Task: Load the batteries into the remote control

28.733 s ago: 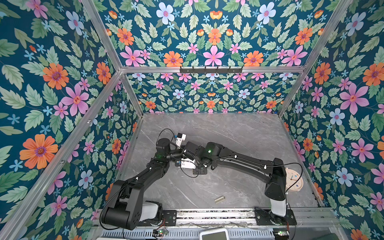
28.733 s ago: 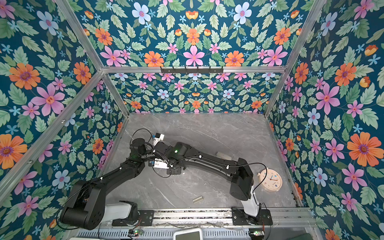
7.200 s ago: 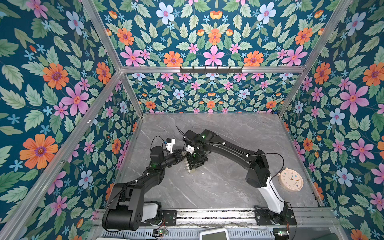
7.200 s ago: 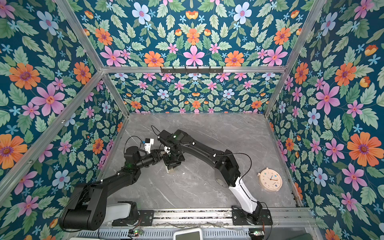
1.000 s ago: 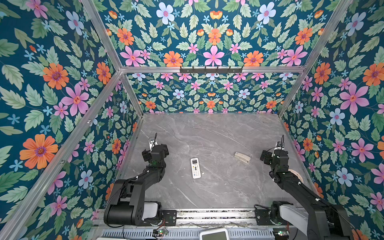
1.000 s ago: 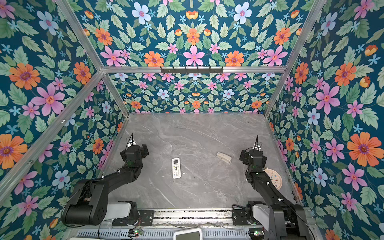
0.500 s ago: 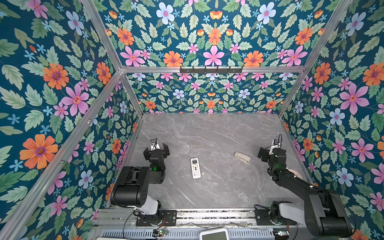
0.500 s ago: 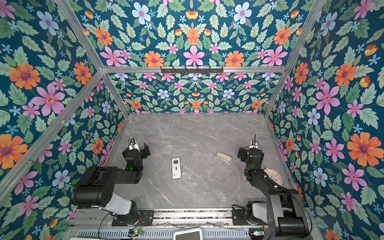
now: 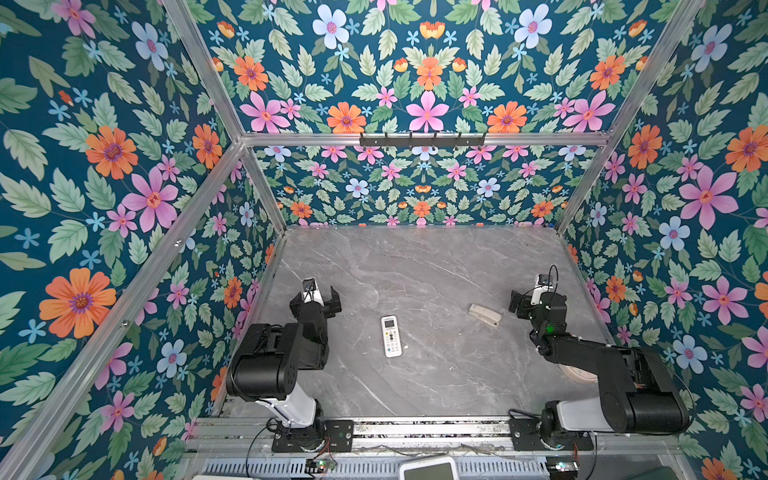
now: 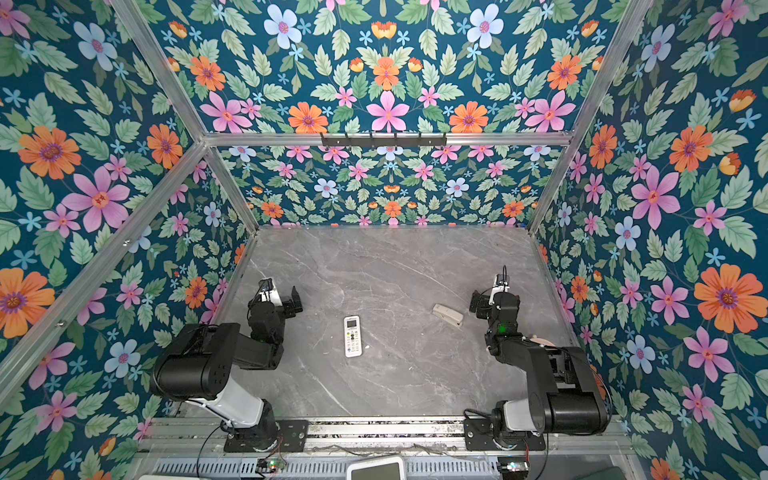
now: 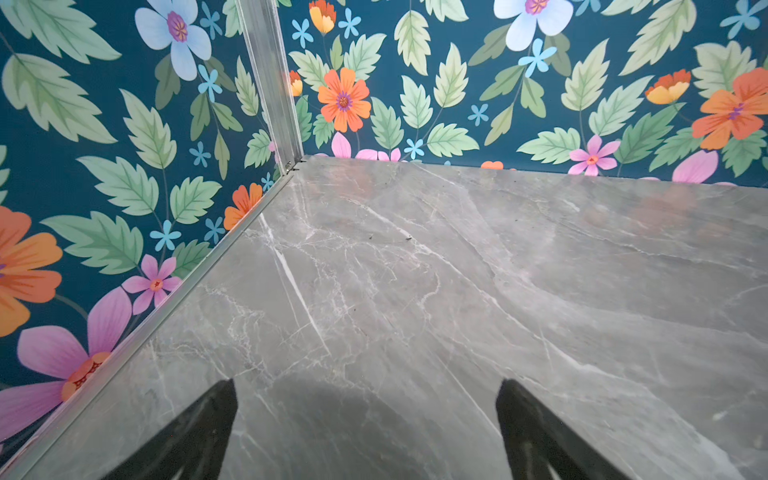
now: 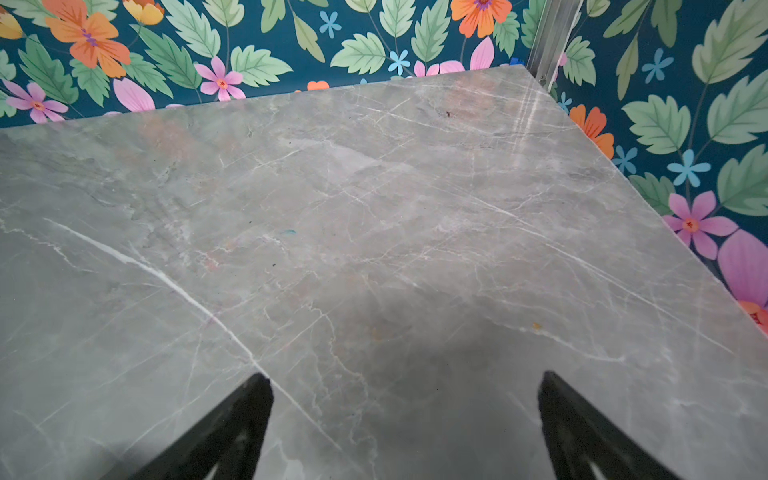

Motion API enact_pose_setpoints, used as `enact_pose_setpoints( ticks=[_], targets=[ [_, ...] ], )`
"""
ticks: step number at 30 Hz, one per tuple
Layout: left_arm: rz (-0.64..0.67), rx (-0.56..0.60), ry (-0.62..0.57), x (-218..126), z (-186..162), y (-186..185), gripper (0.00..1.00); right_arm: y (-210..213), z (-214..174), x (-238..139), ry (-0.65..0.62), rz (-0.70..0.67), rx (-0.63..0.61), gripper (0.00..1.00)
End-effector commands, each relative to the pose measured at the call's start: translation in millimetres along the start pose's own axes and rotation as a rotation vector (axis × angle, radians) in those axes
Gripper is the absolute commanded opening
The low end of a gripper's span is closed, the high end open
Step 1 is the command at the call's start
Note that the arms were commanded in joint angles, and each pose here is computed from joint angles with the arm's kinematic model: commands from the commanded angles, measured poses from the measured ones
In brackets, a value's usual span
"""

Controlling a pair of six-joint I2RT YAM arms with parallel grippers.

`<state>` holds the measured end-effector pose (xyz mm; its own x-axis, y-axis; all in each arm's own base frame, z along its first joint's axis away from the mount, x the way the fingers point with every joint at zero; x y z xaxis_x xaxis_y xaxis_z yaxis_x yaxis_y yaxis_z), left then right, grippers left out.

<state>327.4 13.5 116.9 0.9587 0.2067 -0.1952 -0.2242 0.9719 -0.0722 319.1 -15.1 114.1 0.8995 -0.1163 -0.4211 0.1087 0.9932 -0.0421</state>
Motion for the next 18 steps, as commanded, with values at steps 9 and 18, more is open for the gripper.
enact_pose_setpoints(
  ticks=[9, 18],
  targets=[
    [-0.012, 0.008, -0.046, -0.9, 7.7, -1.0, 1.0, -3.8, 2.9, -1.6, -0.092, -0.033, 0.021, 0.99],
    [-0.015, 0.008, -0.044, -0.7, 7.5, -1.5, 1.0, -3.5, 2.5, -2.2, -0.097, -0.03, 0.019, 0.99]
  ],
)
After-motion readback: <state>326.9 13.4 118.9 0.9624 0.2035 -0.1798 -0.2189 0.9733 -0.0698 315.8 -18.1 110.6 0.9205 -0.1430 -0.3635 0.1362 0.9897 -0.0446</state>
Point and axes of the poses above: each gripper's point midway between its finger pads, its own x axis out along the fingers, its own y axis along the line the jaws close on, z = x × y, the point moved 6 cm from there along -x, back along the fingers, and after that the axes turned 6 degrees about -x, right-handed, at the moved point
